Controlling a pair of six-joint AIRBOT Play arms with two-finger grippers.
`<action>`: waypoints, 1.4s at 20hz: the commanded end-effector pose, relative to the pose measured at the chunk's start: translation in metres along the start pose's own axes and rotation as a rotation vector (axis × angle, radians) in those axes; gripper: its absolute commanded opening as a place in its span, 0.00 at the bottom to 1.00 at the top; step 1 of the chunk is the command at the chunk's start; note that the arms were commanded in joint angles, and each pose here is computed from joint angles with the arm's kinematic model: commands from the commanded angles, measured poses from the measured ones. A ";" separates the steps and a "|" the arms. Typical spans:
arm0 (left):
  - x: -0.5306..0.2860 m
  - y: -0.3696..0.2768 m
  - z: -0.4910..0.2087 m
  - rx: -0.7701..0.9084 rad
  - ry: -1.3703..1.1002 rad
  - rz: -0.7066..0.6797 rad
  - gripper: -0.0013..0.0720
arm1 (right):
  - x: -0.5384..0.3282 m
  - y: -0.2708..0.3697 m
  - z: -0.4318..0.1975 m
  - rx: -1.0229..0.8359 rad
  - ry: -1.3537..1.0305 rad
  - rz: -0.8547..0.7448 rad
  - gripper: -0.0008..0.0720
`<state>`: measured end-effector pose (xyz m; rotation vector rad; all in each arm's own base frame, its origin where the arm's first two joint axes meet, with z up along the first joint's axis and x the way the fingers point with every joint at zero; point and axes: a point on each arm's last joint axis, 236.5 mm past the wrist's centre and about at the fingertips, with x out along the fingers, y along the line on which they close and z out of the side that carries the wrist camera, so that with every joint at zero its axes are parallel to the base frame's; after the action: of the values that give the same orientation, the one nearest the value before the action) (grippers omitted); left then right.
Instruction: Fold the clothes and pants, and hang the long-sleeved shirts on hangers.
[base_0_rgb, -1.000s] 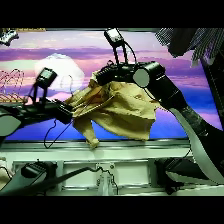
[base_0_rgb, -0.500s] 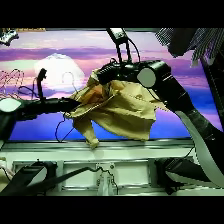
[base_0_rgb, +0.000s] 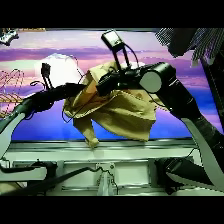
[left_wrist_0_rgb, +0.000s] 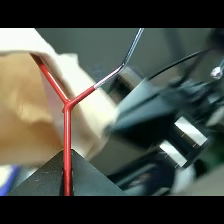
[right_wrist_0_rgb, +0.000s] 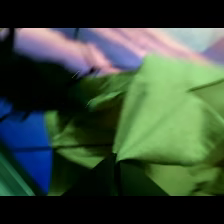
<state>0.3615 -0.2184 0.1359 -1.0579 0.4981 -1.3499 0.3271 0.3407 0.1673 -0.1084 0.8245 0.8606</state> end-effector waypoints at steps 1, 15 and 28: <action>-0.007 -0.023 0.007 0.001 -0.018 -0.245 0.03 | 0.002 0.023 -0.015 -0.037 0.056 0.033 0.06; 0.030 -0.045 -0.024 0.059 0.055 -0.353 0.03 | -0.058 0.092 -0.045 -0.104 0.129 0.161 0.06; 0.052 -0.115 -0.040 0.175 0.131 -0.467 0.03 | -0.177 0.084 -0.024 -0.216 -0.053 0.050 0.77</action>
<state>0.2915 -0.2636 0.2139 -1.0083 0.2481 -1.8100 0.1856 0.2997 0.2513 -0.2384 0.8123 1.0465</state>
